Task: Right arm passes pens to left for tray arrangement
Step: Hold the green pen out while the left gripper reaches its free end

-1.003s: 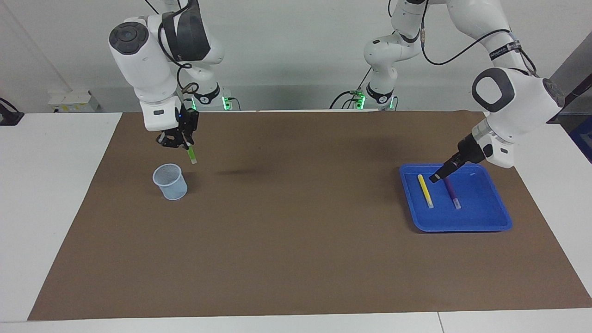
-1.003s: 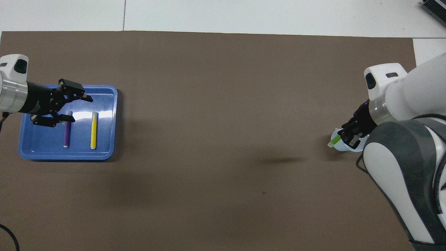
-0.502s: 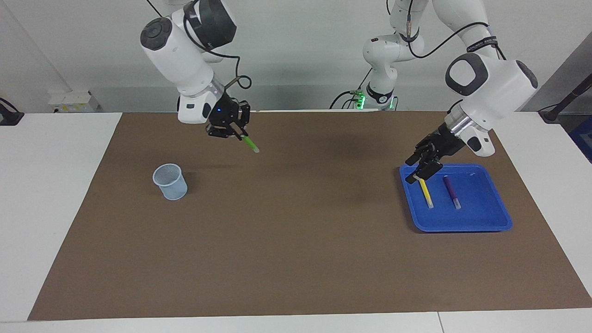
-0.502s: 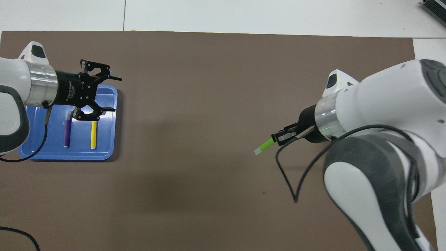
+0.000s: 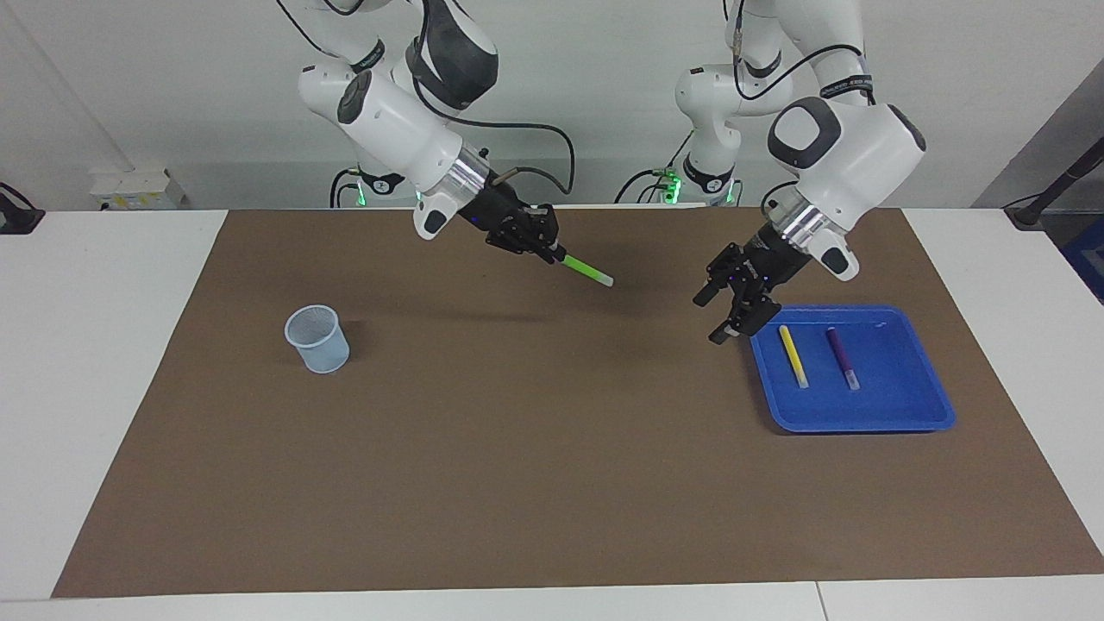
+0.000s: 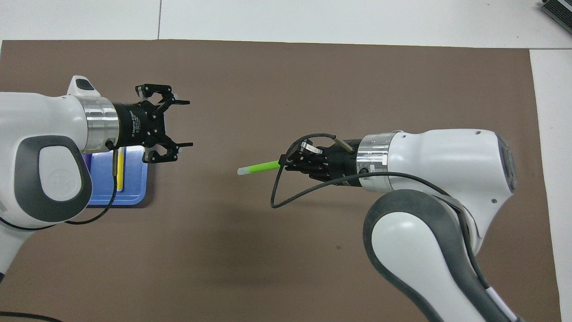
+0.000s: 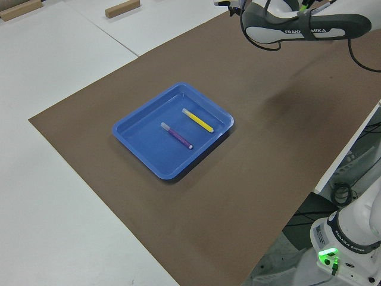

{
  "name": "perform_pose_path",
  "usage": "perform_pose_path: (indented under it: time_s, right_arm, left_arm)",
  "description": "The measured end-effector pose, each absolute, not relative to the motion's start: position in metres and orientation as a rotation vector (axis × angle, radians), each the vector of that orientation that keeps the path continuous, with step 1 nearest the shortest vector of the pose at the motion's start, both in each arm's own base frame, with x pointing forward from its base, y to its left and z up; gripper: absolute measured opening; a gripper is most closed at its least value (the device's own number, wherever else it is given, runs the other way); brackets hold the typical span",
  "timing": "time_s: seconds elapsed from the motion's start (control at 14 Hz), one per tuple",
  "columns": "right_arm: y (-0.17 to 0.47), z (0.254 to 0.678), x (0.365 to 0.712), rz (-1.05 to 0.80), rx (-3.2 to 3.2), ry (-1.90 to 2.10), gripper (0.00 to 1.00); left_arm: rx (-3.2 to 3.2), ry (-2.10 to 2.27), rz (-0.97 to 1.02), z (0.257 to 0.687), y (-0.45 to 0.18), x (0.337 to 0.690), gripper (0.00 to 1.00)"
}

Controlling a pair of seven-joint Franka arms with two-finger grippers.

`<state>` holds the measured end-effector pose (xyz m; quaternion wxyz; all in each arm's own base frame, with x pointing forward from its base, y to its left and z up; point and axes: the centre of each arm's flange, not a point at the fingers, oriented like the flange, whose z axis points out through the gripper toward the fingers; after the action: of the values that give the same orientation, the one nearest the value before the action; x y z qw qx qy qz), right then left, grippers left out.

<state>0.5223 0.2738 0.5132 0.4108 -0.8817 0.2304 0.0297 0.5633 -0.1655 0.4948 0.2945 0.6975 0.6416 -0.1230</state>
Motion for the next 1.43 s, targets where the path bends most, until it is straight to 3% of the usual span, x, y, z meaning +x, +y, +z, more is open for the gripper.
perform_pose_path:
  time_s: [0.22, 0.65, 1.43]
  right_arm:
    - [0.274, 0.518, 0.526, 0.067, -2.066, 0.704, 0.18]
    - [0.320, 0.501, 0.496, -0.005, -2.015, 0.765, 0.18]
    - [0.316, 0.501, 0.499, -0.009, -2.012, 0.774, 0.18]
  left_arm:
    - [1.793, 1.788, -0.366, 0.495, -0.188, 0.539, 0.90]
    - [1.675, 1.863, -0.395, 0.536, -0.218, 0.495, 0.91]
    - [1.699, 1.790, -0.290, 0.522, -0.254, 0.474, 0.90]
